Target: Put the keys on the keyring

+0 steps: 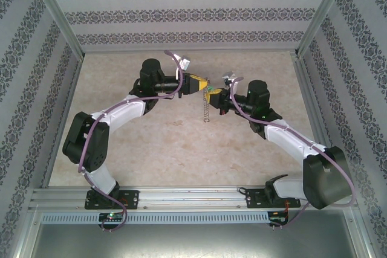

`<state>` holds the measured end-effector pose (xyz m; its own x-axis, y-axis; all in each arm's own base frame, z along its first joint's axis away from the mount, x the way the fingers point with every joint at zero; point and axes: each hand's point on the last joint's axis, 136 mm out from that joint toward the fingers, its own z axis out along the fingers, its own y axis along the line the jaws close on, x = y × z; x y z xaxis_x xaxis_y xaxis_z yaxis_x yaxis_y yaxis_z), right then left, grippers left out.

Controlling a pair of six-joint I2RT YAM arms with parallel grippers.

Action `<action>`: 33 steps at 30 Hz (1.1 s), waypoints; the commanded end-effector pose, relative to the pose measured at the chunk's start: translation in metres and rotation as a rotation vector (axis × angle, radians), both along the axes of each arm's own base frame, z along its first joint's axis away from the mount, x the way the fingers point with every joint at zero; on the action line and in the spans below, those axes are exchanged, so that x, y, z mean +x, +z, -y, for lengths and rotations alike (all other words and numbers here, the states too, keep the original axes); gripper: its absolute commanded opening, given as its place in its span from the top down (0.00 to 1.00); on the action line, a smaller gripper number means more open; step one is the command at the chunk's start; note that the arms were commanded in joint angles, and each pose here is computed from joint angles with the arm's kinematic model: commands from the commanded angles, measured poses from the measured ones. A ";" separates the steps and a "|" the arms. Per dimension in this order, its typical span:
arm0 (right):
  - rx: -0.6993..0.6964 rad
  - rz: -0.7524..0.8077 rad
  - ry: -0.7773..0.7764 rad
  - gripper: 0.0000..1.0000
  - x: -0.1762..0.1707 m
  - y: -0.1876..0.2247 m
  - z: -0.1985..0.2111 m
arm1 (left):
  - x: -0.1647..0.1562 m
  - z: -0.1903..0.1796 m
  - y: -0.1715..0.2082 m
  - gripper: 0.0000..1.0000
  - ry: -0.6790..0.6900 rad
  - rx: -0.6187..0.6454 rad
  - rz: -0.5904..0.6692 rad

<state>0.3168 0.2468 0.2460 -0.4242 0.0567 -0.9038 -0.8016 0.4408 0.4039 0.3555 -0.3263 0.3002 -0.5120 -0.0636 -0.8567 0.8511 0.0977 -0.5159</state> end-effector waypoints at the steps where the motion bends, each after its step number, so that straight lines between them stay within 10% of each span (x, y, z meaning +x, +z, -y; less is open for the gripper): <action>1: -0.004 -0.004 0.038 1.00 -0.004 -0.006 -0.012 | -0.013 0.000 0.038 1.00 0.008 -0.077 0.128; 33: 0.062 0.023 -0.029 1.00 0.005 0.012 -0.011 | -0.011 0.004 0.023 1.00 0.126 -0.195 0.151</action>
